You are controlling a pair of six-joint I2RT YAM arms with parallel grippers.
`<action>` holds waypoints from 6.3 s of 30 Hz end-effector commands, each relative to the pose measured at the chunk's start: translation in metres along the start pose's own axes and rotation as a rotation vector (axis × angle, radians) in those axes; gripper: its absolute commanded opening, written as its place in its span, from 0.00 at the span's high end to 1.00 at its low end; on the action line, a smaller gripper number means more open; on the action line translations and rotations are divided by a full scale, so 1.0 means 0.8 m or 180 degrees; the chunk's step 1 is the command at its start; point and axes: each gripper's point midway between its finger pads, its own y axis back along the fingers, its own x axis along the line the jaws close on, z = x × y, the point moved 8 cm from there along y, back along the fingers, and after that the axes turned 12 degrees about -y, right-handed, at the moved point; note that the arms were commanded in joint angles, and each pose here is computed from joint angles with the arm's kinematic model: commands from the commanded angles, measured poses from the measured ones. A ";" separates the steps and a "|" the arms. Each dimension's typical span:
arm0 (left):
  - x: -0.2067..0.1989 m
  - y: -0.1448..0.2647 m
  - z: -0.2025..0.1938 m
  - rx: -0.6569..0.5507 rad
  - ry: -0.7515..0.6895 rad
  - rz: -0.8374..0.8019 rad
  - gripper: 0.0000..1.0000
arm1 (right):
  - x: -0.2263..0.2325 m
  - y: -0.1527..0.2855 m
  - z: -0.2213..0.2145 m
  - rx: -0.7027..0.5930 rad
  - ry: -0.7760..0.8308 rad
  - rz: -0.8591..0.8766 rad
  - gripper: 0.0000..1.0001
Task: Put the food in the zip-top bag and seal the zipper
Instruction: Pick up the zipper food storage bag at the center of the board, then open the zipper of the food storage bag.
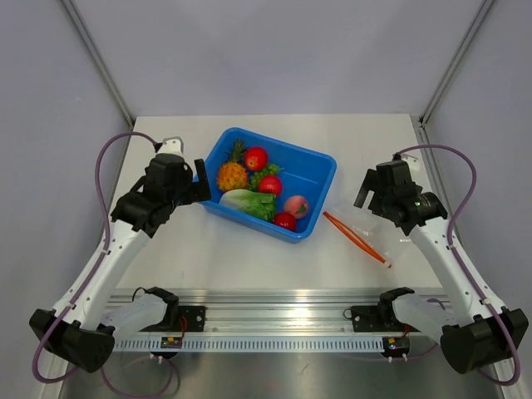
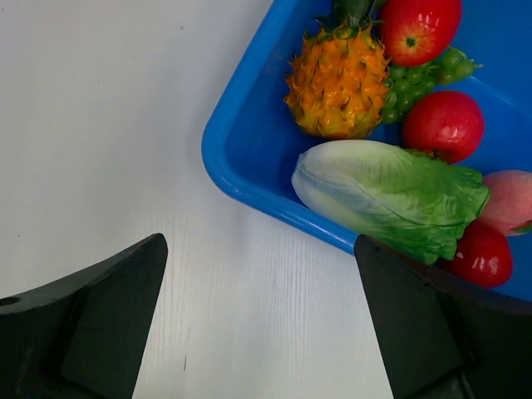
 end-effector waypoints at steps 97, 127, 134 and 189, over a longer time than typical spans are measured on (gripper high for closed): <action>-0.027 -0.024 -0.002 0.0377 -0.0287 -0.0516 0.01 | 0.004 -0.153 -0.081 0.0985 0.2760 0.0174 0.42; -0.137 0.047 0.111 -0.0429 -0.0024 -0.2194 0.01 | 0.085 0.048 0.052 0.0056 0.0484 0.0934 1.00; -0.240 0.034 0.101 -0.0384 -0.0186 -0.2509 0.02 | 0.107 0.048 0.037 0.0496 0.0216 0.1206 1.00; -0.392 -0.043 0.030 0.0540 -0.0160 -0.2802 1.00 | 0.065 0.044 -0.018 0.0956 0.0196 0.0971 0.43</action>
